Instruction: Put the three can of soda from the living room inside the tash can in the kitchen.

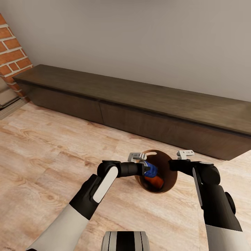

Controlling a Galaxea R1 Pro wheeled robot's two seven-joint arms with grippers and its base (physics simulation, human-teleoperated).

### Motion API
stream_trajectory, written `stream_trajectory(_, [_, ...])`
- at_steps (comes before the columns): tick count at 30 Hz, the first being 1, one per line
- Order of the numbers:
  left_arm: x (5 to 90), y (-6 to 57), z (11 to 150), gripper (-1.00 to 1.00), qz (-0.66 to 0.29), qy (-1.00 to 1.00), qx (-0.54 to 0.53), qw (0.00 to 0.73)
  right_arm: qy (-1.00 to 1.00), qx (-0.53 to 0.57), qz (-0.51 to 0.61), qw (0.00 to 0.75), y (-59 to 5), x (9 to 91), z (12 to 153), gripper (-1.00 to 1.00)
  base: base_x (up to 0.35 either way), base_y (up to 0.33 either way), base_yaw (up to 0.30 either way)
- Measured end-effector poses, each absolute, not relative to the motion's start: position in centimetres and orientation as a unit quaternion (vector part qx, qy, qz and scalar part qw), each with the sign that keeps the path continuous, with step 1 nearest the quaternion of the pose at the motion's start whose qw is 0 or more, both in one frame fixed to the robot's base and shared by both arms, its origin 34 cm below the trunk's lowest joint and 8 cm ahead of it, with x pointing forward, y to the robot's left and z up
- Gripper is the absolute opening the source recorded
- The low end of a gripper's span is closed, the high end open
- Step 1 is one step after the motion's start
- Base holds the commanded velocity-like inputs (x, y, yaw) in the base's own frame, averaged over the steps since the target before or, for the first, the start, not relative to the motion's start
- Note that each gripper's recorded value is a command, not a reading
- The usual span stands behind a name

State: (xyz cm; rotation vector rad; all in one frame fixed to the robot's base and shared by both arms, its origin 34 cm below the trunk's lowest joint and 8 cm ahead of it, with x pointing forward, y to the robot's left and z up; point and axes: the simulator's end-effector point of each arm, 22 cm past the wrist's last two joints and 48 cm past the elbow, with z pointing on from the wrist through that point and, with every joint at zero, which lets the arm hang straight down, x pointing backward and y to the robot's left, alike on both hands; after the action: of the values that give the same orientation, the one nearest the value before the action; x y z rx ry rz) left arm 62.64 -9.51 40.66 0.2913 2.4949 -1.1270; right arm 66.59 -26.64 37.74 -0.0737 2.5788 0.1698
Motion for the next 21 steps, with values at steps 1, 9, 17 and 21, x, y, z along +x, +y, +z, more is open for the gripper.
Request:
stream_trajectory(1, [62.6,-9.5,40.6,-1.00,-0.401,0.889,0.104,0.192,0.959,-0.027,0.063,0.274,-26.6,66.6,37.7,-1.00,0.000,0.000,0.000])
stream_trajectory(9, [62.3,-9.6,39.9,1.00,-0.405,0.891,0.097,0.184,0.959,-0.029,0.059,0.274,-26.8,66.6,37.7,-1.00,0.000,0.000,0.000])
stream_trajectory(17, [63.3,-9.6,40.0,1.00,-0.399,0.890,0.100,0.195,0.959,-0.033,0.062,0.274,-26.6,66.6,37.7,-1.00,0.000,0.000,0.000])
stream_trajectory(21, [63.3,-9.6,40.1,1.00,-0.398,0.890,0.101,0.196,0.959,-0.033,0.064,0.274,-26.6,66.6,37.7,-1.00,0.000,0.000,0.000])
